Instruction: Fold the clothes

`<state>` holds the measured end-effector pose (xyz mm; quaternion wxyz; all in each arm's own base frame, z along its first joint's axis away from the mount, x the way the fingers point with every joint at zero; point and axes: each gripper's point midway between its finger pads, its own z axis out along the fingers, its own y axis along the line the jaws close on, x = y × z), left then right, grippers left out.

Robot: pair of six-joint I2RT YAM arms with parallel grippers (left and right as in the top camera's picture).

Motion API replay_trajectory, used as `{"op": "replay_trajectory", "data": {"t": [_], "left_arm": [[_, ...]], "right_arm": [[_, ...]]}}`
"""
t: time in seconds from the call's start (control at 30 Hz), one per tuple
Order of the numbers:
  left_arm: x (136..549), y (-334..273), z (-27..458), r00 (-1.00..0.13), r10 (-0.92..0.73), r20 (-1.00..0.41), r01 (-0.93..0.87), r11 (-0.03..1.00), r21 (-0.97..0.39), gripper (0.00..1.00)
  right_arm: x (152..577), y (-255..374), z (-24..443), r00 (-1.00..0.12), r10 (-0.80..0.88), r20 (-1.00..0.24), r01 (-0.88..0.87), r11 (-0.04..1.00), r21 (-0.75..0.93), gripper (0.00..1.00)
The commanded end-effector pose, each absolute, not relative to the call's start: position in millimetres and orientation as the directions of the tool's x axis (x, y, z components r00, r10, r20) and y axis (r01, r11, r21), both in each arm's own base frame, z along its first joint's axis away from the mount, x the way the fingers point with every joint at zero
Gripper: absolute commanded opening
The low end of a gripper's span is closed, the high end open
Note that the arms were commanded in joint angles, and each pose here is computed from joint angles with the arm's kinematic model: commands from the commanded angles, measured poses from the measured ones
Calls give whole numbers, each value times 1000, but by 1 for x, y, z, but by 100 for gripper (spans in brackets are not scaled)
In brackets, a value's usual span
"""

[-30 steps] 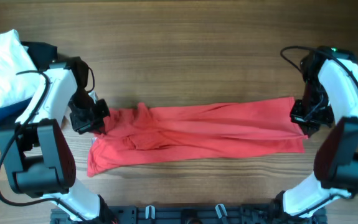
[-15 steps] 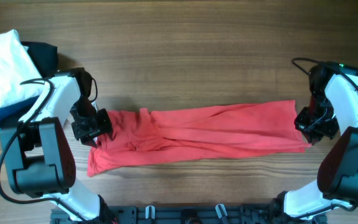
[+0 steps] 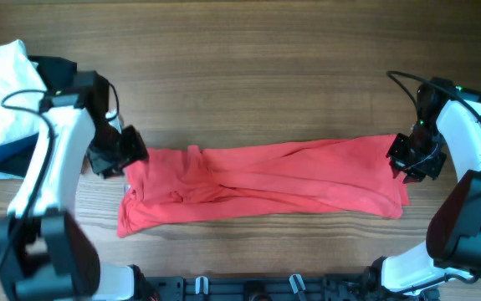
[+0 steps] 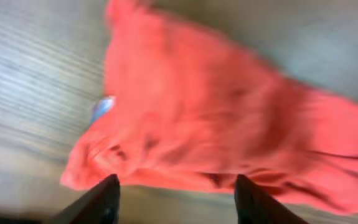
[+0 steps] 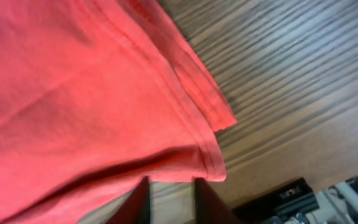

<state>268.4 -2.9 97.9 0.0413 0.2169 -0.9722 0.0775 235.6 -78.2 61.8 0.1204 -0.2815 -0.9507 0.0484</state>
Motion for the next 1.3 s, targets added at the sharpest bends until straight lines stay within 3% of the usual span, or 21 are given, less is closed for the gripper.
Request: {"op": "replay_trajectory", "data": {"t": [0.0,0.1,0.4,0.43,0.5,0.67,1.0,1.1,1.27], "left_arm": [[292,-40,128,-954,-297,-33,-275,916,-293,64],[297,-70,119,-980,-191,-53,-167,941,-294,69],[282,-95,83,-993,-103,63,-116,958,-262,69],[282,-95,82,-993,-103,65,-116,958,-261,69],[282,-95,82,-993,-103,66,-116,958,-261,69],[282,-95,82,-992,-102,67,-116,958,-260,69],[282,-95,82,-992,-102,67,-116,958,-260,69],[282,-95,82,-992,-102,67,-116,958,-260,69],[282,-95,82,-992,-102,67,-116,958,-260,69]], "right_arm": [[216,-70,50,-788,563,249,539,827,-161,29],[197,-65,27,-762,586,276,558,810,-180,36],[189,-68,17,-722,642,256,601,766,-226,37],[188,-68,17,-722,644,255,601,765,-229,44],[187,-70,18,-723,644,252,597,765,-241,80],[180,-78,21,-679,698,227,628,713,-313,90],[177,-63,0,-692,676,254,635,737,-232,70],[178,-63,-4,-697,675,243,636,738,-226,4],[193,-68,5,-699,686,202,654,727,-208,4]]}}
